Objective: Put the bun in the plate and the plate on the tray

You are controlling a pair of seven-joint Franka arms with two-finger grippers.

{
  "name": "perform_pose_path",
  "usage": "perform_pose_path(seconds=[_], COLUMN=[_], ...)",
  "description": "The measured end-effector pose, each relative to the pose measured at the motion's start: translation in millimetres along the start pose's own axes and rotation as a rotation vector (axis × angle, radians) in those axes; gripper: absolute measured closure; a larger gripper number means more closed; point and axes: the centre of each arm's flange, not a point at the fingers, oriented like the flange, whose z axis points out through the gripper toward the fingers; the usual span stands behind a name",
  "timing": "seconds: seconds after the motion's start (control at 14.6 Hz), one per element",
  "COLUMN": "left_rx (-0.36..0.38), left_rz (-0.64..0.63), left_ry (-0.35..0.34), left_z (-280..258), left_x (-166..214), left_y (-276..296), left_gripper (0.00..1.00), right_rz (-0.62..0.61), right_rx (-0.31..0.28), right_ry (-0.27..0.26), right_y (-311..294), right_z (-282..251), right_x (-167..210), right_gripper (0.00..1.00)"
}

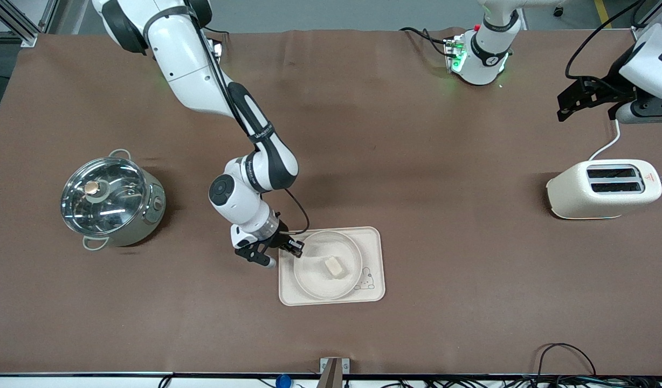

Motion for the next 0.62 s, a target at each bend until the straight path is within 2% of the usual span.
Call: perform_pose_path(seconds=[0.21, 0.27, 0.62], left_rx=[0.0, 0.0, 0.001], left_rz=[0.003, 0.005, 0.015], left_ry=[0.0, -0.001, -0.001], left_z=[0.1, 0.3, 0.5], left_x=[-0.1, -0.2, -0.7], left_y=[1.7, 2.4, 8.1], left_gripper=[0.0, 0.0, 0.0], right_rz=[-0.003, -0.002, 0.005], right_rx=[-0.003, -0.003, 0.001], right_ry=[-0.004, -0.004, 0.001], right_y=[-0.1, -0.1, -1.4], right_z=[2.8, 2.9, 0.4], right_x=[-2.9, -3.0, -0.7], right_gripper=[0.93, 0.86, 0.34])
